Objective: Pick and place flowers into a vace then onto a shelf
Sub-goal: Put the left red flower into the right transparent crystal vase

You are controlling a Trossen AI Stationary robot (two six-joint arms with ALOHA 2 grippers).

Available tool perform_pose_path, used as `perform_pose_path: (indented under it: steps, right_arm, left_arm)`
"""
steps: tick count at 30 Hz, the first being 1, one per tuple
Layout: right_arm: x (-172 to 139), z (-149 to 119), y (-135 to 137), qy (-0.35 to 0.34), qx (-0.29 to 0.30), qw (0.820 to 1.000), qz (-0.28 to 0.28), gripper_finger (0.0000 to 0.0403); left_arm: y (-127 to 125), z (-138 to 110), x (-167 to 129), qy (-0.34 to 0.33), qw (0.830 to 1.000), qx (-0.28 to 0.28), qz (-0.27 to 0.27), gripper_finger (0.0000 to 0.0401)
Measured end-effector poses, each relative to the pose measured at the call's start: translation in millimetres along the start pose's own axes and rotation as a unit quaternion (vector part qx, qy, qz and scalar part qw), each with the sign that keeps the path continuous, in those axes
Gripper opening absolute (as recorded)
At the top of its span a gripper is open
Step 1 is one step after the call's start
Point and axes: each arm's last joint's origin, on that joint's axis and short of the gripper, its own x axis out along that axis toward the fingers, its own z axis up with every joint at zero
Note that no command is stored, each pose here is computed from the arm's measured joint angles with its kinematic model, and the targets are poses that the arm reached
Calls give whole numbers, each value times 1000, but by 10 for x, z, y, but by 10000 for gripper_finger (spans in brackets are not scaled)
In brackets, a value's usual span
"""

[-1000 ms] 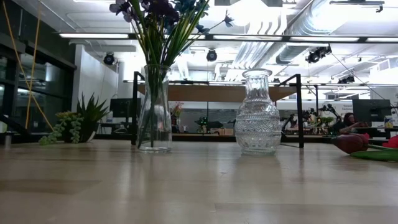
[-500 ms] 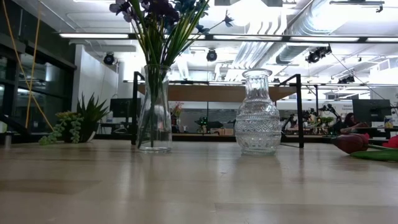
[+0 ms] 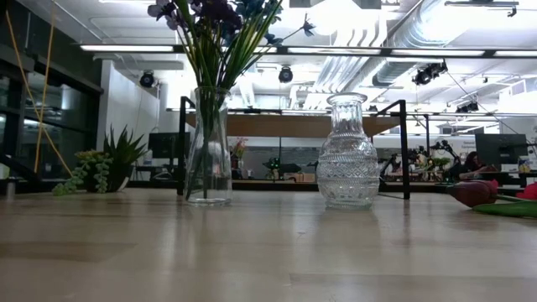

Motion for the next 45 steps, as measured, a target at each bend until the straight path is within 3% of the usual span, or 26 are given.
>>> perform_pose_path:
  steps: [5,10,14,26,45]
  right_arm:
    - [-1,-8,-1,4,0,1000,0,139]
    - [-2,-15,-2,8,3,1000,0,139]
    - [-2,-19,-1,10,4,1000,1,139]
    - [-3,-58,0,32,8,999,10,139]
    - [-6,-87,10,49,5,998,31,139]
  left_arm:
    - [-154,-149,55,-1,999,52,2,41]
    - [-146,-197,123,4,997,70,23,41]
    - [-128,-220,165,4,992,116,49,41]
    - [2,-210,344,18,989,125,72,41]
    - [129,-296,476,60,994,67,68,41]
